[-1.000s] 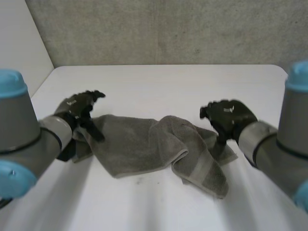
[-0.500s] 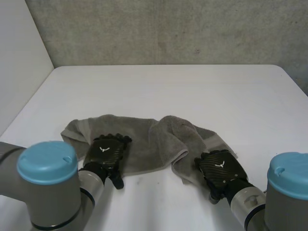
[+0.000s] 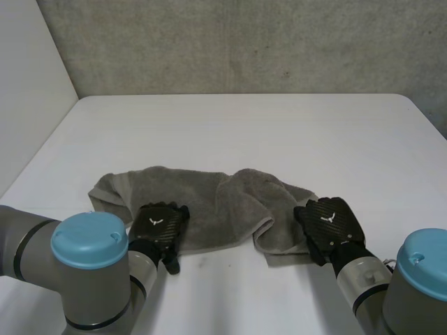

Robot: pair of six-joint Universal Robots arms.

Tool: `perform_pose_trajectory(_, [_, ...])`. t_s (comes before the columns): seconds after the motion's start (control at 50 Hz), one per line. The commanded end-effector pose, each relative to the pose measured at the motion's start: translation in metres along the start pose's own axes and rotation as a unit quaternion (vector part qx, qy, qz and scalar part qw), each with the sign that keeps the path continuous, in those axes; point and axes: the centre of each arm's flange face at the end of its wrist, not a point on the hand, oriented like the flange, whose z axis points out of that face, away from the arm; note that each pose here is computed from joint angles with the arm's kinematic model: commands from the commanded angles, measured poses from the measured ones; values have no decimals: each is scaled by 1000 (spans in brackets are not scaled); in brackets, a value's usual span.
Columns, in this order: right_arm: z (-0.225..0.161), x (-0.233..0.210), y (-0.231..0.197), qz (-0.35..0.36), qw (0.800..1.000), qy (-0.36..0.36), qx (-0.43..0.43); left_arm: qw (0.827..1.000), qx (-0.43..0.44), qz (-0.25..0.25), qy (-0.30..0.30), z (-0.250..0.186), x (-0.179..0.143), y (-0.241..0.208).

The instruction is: Fold the towel.

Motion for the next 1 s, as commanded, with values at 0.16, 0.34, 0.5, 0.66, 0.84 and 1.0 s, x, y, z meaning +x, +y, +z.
perform_pose_trajectory(0.16, [-1,17,-16,-2,999,26,27,1000,16,-4,-2,5,0,-5])
perform_pose_trajectory(0.34, [0,23,-18,-1,999,35,30,999,37,-7,-3,15,1,-8])
perform_pose_trajectory(0.5, [9,39,-26,-16,998,57,35,999,41,-9,-10,18,-3,-14])
perform_pose_trajectory(0.66, [18,70,-40,-35,996,86,7,997,67,-14,-42,15,-27,-45])
perform_pose_trajectory(0.84, [-16,99,-125,-47,987,118,96,987,148,-4,-69,-31,-53,-123])
perform_pose_trajectory(1.0, [-59,123,-193,-48,988,115,97,979,199,-4,-39,-93,-60,-191])
